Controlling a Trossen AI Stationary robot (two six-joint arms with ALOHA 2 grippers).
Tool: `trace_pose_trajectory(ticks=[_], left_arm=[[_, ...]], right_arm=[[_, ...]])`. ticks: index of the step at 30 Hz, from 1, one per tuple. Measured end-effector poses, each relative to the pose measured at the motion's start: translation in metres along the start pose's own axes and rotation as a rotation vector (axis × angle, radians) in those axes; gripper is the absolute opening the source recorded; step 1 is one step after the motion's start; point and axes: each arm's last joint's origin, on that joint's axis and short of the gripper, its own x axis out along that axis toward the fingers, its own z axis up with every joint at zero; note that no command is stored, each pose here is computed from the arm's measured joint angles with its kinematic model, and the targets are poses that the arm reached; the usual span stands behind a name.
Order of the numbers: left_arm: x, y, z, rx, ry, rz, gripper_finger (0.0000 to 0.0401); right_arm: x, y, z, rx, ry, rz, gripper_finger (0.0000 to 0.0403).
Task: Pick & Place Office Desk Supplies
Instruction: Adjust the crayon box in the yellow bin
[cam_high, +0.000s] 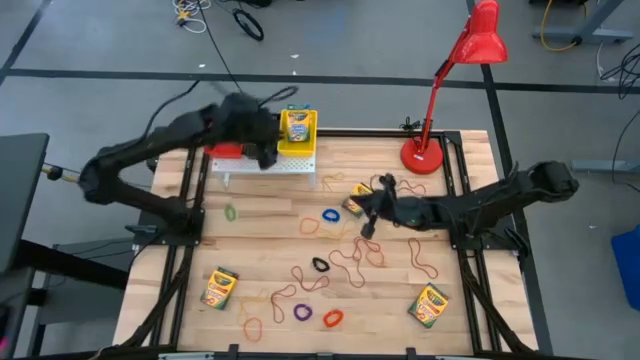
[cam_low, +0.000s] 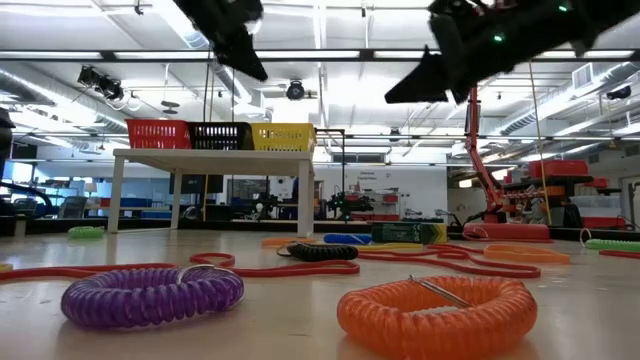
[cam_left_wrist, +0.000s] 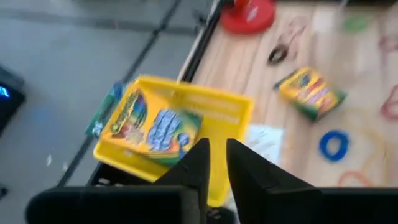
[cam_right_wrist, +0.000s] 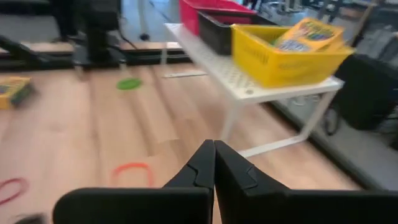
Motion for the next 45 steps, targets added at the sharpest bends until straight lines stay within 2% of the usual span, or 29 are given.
trace_pose_trajectory(ticks=[6, 11, 14, 20, 28, 36, 39, 42, 45], left_arm=[[0.043, 0.042, 0.023, 0.082, 0.163, 0.024, 0.0121], [0.071, 0.066, 0.041, 0.164, 0.210, 0.028, 0.0162], [0.084, 0.074, 0.049, 0.212, 0.223, 0.024, 0.0170], [0.107, 0.078, 0.050, 0.274, 0.317, -0.039, 0.0168], [0.113, 0.079, 0.048, 0.303, 0.374, -0.029, 0.0160], [0.112, 0.079, 0.047, 0.325, 0.389, -0.026, 0.0103], [0.112, 0.080, 0.047, 0.336, 0.408, 0.009, 0.0087], [0.112, 0.081, 0.046, 0.336, 0.420, 0.030, 0.0087], [0.112, 0.080, 0.046, 0.324, 0.408, 0.002, 0.0101]], right_arm=[[-0.010, 0.008, -0.019, 0.026, -0.028, 0.052, 0.0006], [-0.017, 0.016, -0.025, 0.007, -0.020, 0.092, 0.0006], [-0.020, 0.021, -0.025, -0.014, -0.023, 0.114, 0.0006], [-0.027, 0.029, -0.026, -0.039, -0.027, 0.158, 0.0007], [-0.030, 0.033, -0.027, -0.064, -0.028, 0.177, 0.0007], [-0.030, 0.033, -0.027, -0.069, -0.029, 0.175, 0.0007], [-0.030, 0.033, -0.027, -0.069, -0.029, 0.175, 0.0007], [-0.030, 0.033, -0.027, -0.069, -0.029, 0.175, 0.0007], [-0.030, 0.033, -0.027, -0.069, -0.029, 0.175, 0.0007]])
